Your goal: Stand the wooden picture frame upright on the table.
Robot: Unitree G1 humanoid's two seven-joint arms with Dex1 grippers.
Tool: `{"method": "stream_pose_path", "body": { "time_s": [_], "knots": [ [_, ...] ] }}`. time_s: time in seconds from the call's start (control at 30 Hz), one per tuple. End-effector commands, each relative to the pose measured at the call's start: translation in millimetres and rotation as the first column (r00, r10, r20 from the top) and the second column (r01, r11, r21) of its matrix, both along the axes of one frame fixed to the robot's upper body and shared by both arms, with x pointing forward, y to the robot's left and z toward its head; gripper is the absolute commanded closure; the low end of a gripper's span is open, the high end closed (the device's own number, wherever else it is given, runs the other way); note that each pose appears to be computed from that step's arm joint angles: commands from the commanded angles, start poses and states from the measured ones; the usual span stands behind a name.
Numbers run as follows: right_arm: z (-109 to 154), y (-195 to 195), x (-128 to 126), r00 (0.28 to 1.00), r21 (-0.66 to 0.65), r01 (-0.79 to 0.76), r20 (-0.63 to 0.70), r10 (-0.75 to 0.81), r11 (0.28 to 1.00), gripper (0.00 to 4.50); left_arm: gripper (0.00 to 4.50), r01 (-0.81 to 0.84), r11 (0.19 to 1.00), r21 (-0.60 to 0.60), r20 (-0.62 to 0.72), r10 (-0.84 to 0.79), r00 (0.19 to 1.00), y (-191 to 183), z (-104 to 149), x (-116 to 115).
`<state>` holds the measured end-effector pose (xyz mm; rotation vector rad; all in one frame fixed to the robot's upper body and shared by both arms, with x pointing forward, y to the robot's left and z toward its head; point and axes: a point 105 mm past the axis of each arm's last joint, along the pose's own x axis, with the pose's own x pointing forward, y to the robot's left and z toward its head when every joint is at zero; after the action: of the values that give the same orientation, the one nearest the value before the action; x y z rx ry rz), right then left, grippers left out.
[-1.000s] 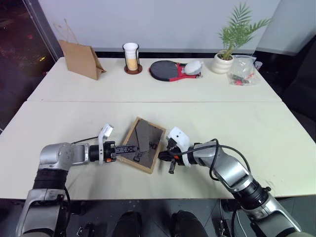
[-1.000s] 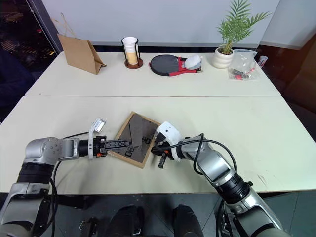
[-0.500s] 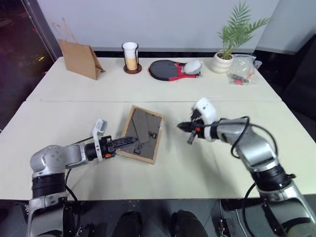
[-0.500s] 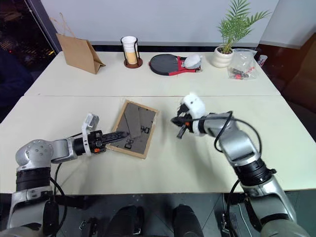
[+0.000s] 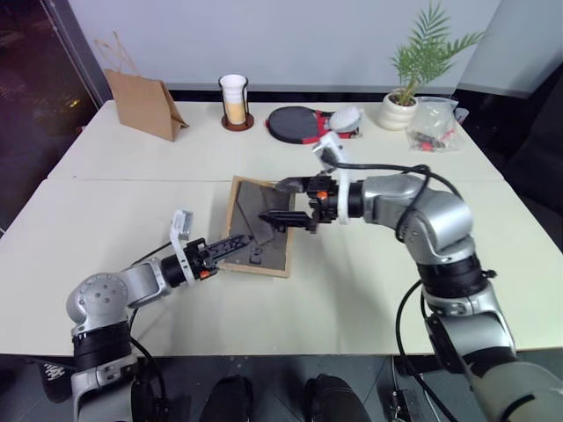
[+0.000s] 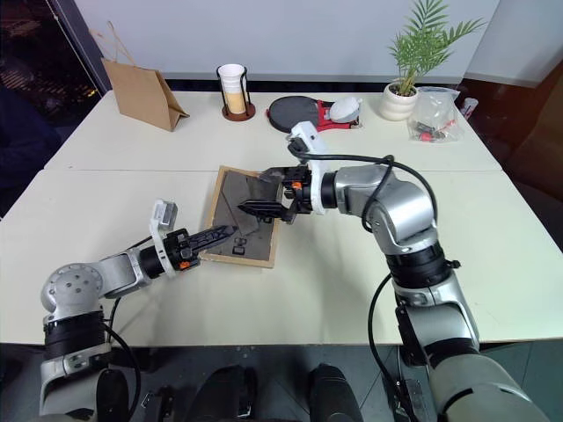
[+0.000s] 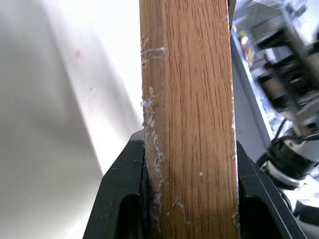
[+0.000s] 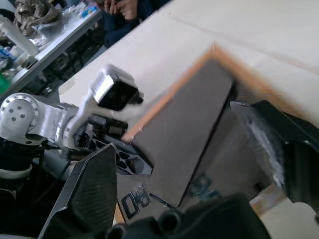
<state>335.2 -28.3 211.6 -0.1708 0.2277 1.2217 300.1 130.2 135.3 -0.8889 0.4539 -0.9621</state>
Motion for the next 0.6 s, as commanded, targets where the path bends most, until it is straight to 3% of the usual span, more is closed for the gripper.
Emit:
{"method": "stream_pose_path", "body": {
  "time_s": [0.03,0.2,0.6],
  "knots": [
    [3.4,9.2,-0.6,0.999,0.004,-0.044,0.004,0.044,0.999,0.03,3.43,-0.016,0.999,-0.052,0.100,0.022,0.995,0.0,24.0,-1.7],
    [-0.3,18.7,-2.1,0.996,-0.008,-0.085,0.001,0.085,0.996,0.03,3.43,-0.019,0.999,-0.050,0.112,0.024,0.993,-5.4,27.8,-4.5],
    [21.4,19.1,-21.8,0.986,0.000,-0.146,0.081,0.145,0.989,0.03,3.43,-0.090,0.994,-0.064,0.101,0.097,0.990,-17.7,39.4,8.8]
  ]
}}
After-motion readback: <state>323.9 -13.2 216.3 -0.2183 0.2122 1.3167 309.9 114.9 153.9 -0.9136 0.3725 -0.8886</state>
